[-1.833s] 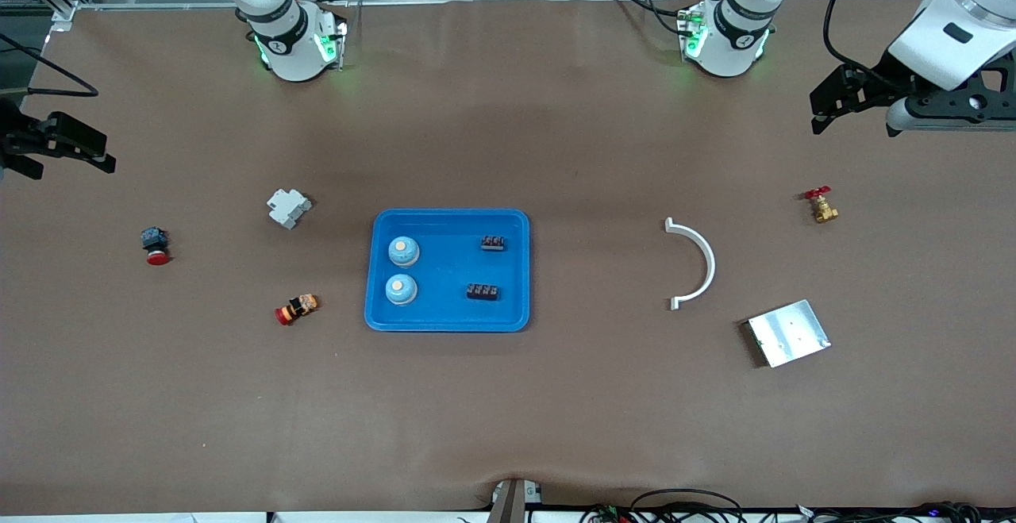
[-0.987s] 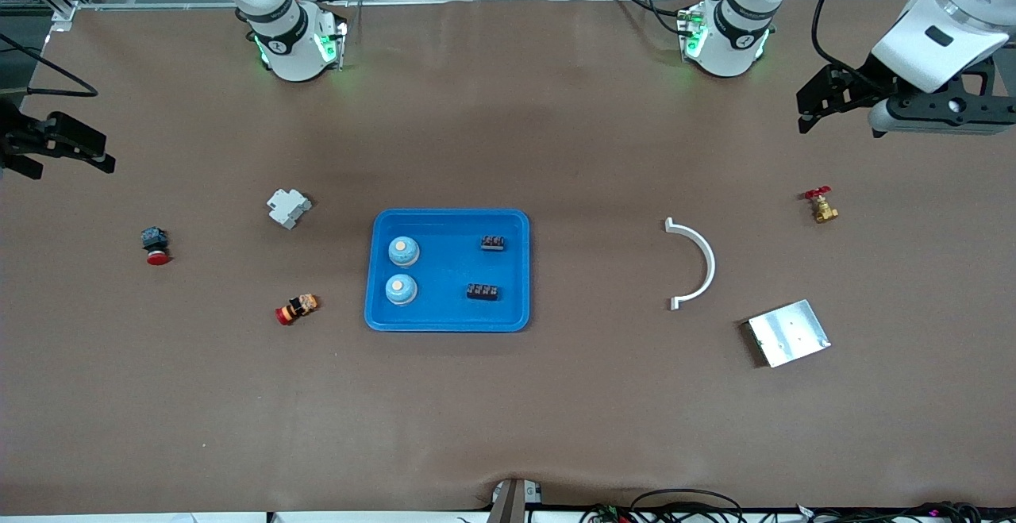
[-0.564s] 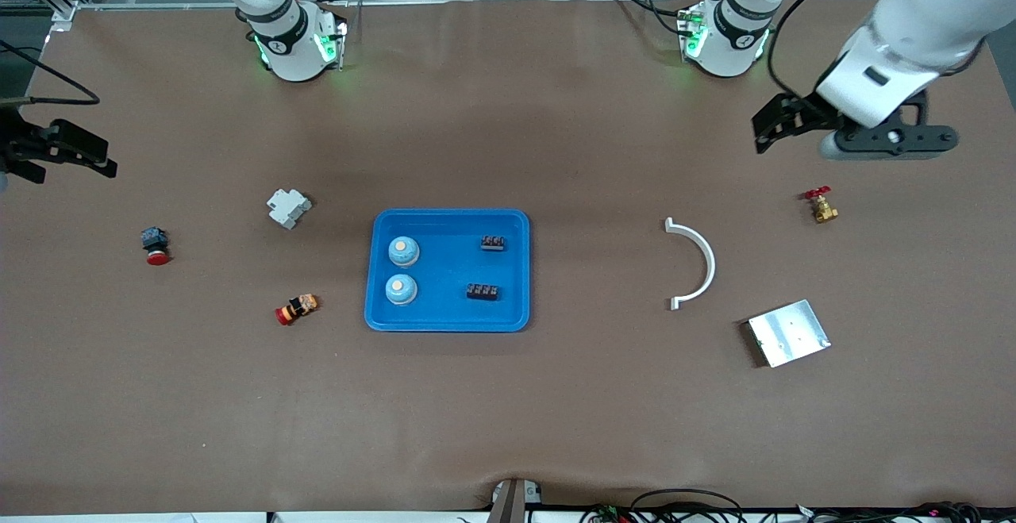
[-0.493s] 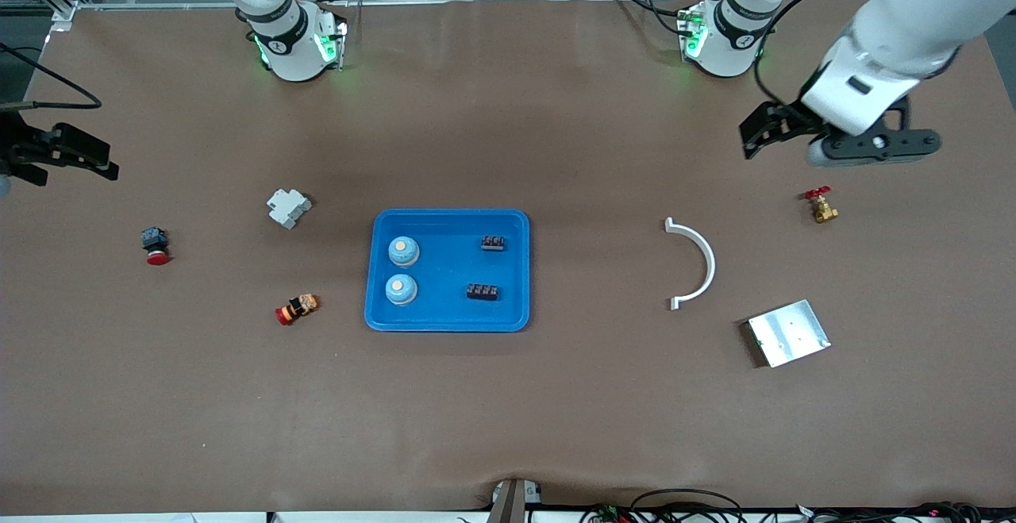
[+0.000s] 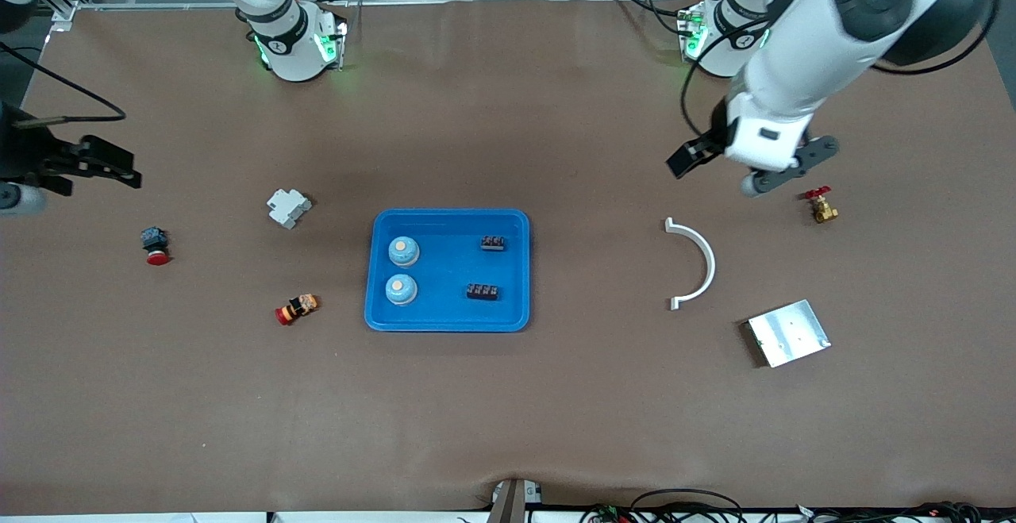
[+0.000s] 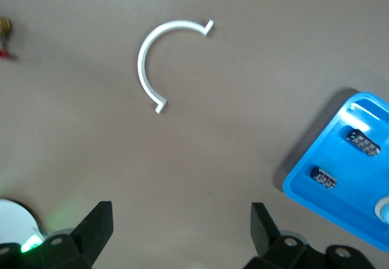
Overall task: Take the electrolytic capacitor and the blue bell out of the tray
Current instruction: 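Reach the right gripper to a bell while the left gripper reaches a capacitor, then grasp the blue bell with the right gripper while the left gripper grasps the capacitor, then carry the bell beside the red button while the left gripper carries the capacitor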
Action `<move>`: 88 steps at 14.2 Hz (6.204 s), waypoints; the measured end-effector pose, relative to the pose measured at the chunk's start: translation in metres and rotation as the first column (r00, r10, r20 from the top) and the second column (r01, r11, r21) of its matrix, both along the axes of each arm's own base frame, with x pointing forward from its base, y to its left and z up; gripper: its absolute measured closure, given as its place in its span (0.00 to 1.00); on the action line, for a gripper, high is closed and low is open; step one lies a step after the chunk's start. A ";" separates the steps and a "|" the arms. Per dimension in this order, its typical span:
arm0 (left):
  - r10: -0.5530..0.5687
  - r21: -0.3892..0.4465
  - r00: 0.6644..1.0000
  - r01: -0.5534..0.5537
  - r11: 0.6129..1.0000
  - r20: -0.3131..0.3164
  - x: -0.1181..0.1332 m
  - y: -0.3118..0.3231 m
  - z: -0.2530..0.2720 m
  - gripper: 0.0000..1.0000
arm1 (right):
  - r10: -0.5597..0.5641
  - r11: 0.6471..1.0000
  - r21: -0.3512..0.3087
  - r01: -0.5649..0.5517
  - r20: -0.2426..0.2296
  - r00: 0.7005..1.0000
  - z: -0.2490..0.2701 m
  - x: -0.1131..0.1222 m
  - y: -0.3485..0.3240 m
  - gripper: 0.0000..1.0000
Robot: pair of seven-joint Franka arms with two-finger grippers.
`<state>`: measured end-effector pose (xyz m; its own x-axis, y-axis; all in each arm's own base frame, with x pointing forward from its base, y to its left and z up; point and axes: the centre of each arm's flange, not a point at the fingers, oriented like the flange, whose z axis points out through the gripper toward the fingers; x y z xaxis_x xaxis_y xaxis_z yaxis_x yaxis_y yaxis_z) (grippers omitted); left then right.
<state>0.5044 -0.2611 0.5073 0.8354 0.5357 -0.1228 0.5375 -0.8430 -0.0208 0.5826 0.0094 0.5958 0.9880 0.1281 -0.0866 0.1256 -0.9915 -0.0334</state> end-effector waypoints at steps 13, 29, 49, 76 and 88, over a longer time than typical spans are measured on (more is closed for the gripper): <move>0.622 0.115 0.783 -0.618 0.778 0.001 0.005 -0.137 -0.112 0.00 | -0.310 0.951 -0.033 0.308 -0.090 0.946 -0.234 0.057 0.173 0.00; 0.792 0.068 0.611 -0.791 0.608 0.019 0.011 -0.252 -0.219 0.00 | -0.563 0.827 -0.018 0.562 -0.013 0.827 -0.367 -0.032 0.271 0.00; 0.771 -0.049 0.635 -0.769 0.637 0.057 0.004 -0.299 -0.312 0.00 | -0.611 0.791 -0.034 0.611 -0.070 0.788 -0.411 -0.040 0.278 0.00; 0.324 0.059 0.935 -0.335 0.940 0.145 0.016 -0.278 -0.215 0.66 | -0.182 0.983 -0.014 0.183 -0.204 0.962 -0.275 0.002 -0.020 0.36; -0.378 0.104 0.923 0.370 0.923 0.070 0.046 -0.129 -0.185 0.66 | 0.017 0.998 -0.050 -0.023 -0.124 0.992 -0.380 -0.065 -0.140 0.36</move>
<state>0.5504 -0.3903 0.3227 0.9823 0.1873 -0.0075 0.1863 -0.9799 -0.0710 0.5172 -0.1307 0.2153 0.9666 0.1399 -0.2148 0.1435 -0.9896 0.0011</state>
